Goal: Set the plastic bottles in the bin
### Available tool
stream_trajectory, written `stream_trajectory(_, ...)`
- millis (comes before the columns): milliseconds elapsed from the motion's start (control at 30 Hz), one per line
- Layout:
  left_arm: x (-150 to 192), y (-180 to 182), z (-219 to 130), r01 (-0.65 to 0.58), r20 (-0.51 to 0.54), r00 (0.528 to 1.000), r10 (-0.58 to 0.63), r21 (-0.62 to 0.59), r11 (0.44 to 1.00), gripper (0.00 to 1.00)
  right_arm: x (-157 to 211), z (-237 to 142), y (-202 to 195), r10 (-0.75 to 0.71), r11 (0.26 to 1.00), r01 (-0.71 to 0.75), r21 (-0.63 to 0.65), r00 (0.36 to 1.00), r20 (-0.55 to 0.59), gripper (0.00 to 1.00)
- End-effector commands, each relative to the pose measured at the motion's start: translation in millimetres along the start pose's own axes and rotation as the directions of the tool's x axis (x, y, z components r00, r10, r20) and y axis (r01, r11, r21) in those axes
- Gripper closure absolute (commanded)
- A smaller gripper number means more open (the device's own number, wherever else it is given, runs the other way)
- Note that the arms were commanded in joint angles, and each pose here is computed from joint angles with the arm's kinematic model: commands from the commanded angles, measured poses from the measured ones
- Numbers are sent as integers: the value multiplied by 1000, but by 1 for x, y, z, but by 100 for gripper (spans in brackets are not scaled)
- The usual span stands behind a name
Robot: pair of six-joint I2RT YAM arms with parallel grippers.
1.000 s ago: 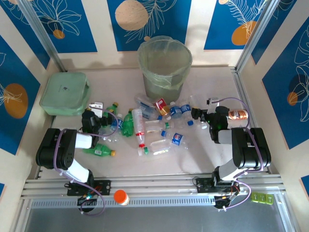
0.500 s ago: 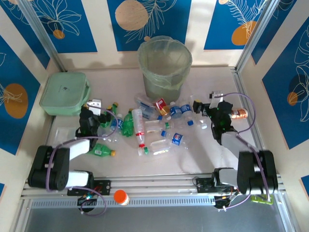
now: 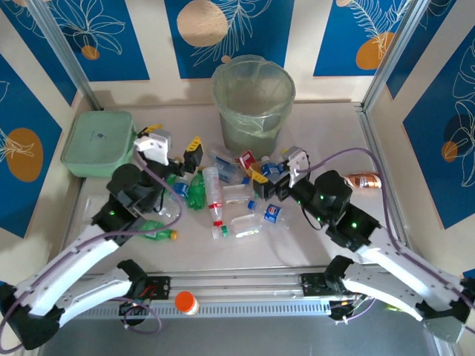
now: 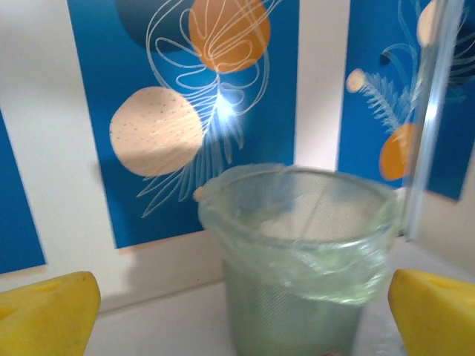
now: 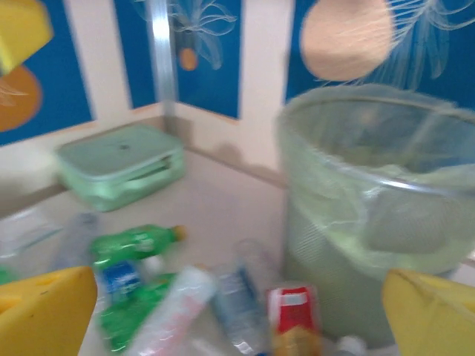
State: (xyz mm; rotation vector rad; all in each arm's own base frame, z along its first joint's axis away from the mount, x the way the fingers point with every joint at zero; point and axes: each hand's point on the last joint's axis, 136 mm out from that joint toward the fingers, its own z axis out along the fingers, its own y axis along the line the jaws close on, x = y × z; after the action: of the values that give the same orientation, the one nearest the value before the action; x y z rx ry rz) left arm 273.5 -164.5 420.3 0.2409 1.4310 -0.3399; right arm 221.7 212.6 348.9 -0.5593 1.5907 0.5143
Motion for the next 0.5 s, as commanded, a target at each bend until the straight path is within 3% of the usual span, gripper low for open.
stream_trajectory(0,50,18,-41,141,-337,926,-169,-105,984,1,27,-48,-28,252,956,-215,200,950,-183,1)
stream_trajectory(67,51,33,-63,191,-362,898,-248,-187,964,1,31,-63,-14,323,946,-310,93,921,-218,1)
stream_trajectory(100,56,48,-74,253,-327,882,-339,-278,927,1,31,-68,-7,349,936,-350,38,909,-227,0)
stream_trajectory(133,57,52,-81,295,-301,875,-380,-291,910,1,34,-70,-7,388,920,-390,40,888,-247,1)
stream_trajectory(200,57,52,-88,333,-297,861,-412,-284,899,1,49,-71,-23,480,877,-445,183,823,-304,1)
stream_trajectory(333,94,75,-111,273,-400,761,-510,-517,812,1,82,-82,-57,616,758,-382,528,686,-387,3)
stream_trajectory(400,120,91,-132,187,-434,686,-584,-670,718,1,91,-81,-56,658,721,-385,576,642,-394,10)
stream_trajectory(467,139,98,-149,144,-423,612,-668,-771,620,1,97,-70,-41,658,740,-425,521,617,-431,21)
